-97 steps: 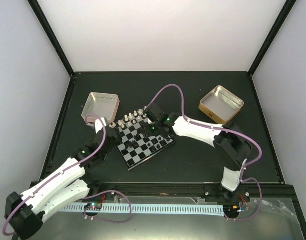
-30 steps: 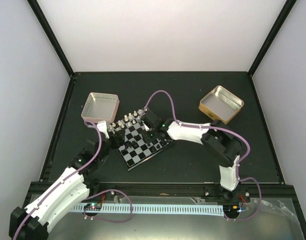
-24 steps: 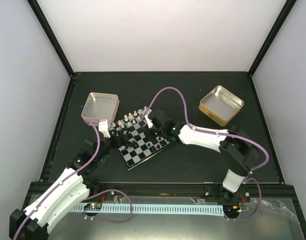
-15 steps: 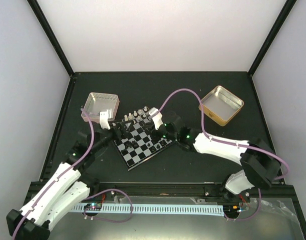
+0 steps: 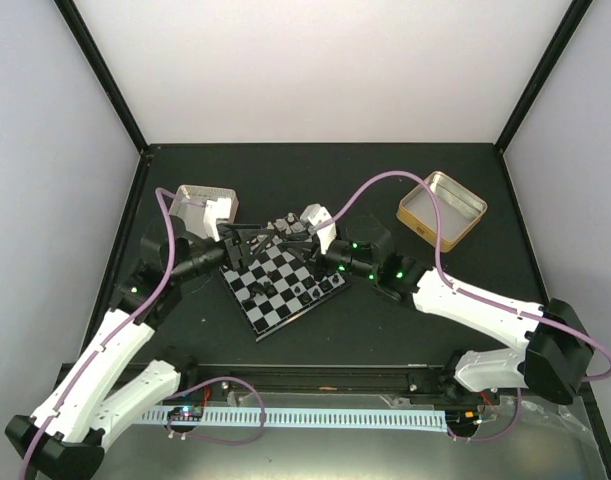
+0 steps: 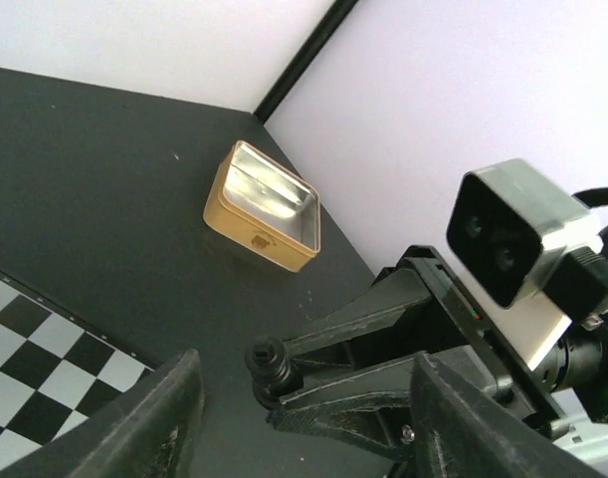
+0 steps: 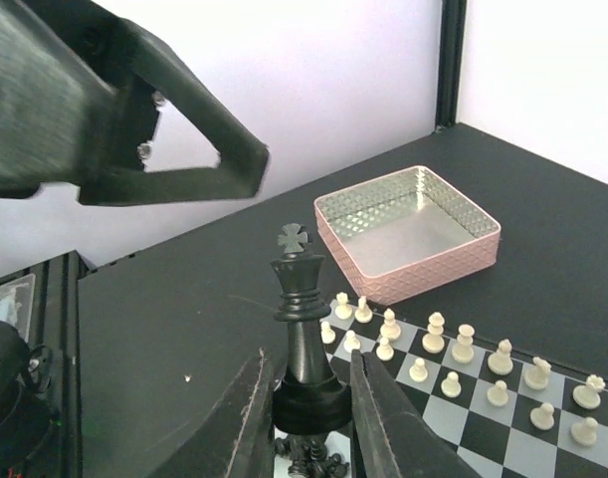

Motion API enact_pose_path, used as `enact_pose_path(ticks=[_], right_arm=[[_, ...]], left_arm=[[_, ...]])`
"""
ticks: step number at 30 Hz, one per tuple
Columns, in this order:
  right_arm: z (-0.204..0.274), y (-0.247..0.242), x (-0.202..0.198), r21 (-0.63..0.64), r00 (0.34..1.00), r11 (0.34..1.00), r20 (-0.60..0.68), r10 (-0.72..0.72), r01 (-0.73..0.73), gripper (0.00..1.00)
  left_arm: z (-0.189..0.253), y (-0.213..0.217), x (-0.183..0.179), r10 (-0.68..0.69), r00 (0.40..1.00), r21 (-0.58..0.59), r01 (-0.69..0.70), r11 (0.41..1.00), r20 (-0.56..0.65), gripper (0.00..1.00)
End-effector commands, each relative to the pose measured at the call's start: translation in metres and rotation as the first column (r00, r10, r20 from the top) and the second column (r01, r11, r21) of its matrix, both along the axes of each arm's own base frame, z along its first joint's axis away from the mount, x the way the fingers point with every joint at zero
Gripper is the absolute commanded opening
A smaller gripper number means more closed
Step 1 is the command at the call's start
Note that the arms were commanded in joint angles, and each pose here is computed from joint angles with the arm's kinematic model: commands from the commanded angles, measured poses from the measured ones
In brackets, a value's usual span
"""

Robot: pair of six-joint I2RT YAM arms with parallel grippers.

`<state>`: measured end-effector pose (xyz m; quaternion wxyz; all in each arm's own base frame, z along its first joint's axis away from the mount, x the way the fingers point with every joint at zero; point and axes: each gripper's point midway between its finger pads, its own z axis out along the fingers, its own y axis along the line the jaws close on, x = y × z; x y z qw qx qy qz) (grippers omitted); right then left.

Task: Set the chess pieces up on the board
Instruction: Place the chess piece on the chessboard.

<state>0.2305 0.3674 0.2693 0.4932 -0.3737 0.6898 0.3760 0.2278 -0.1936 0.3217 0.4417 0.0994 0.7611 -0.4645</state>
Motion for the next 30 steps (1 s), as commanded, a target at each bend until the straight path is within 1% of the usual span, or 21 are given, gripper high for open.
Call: enact_pose_path(ticks=[1,4,8,12,17,22,30], right_arm=[[0.022,0.003,-0.013,0.029,0.996,0.997,0.056,0.071,-0.073,0.12],[0.025,0.003,-0.018,0.026,0.992,0.995,0.076,0.097,-0.099,0.12],[0.025,0.002,-0.023,0.017,0.987,0.992,0.098,0.127,-0.129,0.12],[0.026,0.001,-0.026,0.013,0.985,0.99,0.104,0.139,-0.141,0.12],[0.028,0.0,-0.028,0.025,0.984,0.989,0.104,0.144,-0.148,0.12],[0.026,0.001,-0.03,0.024,0.983,0.987,0.1,0.154,-0.157,0.12],[0.024,0.001,-0.032,0.016,0.981,0.985,0.098,0.168,-0.17,0.12]], left_arm=[[0.004,-0.009,-0.01,-0.092,0.994,-0.024,0.09,0.996,-0.052,0.53],[0.009,-0.016,-0.015,-0.145,0.988,-0.064,0.141,0.988,-0.051,0.44],[0.008,-0.019,-0.013,-0.158,0.985,-0.069,0.153,0.986,-0.069,0.41],[0.001,-0.021,-0.011,-0.167,0.982,-0.065,0.161,0.985,-0.087,0.33],[-0.006,-0.021,-0.009,-0.161,0.983,-0.06,0.156,0.986,-0.093,0.3],[-0.008,-0.022,-0.009,-0.167,0.982,-0.057,0.163,0.985,-0.089,0.22],[-0.015,-0.024,-0.01,-0.185,0.978,-0.035,0.182,0.983,-0.091,0.05]])
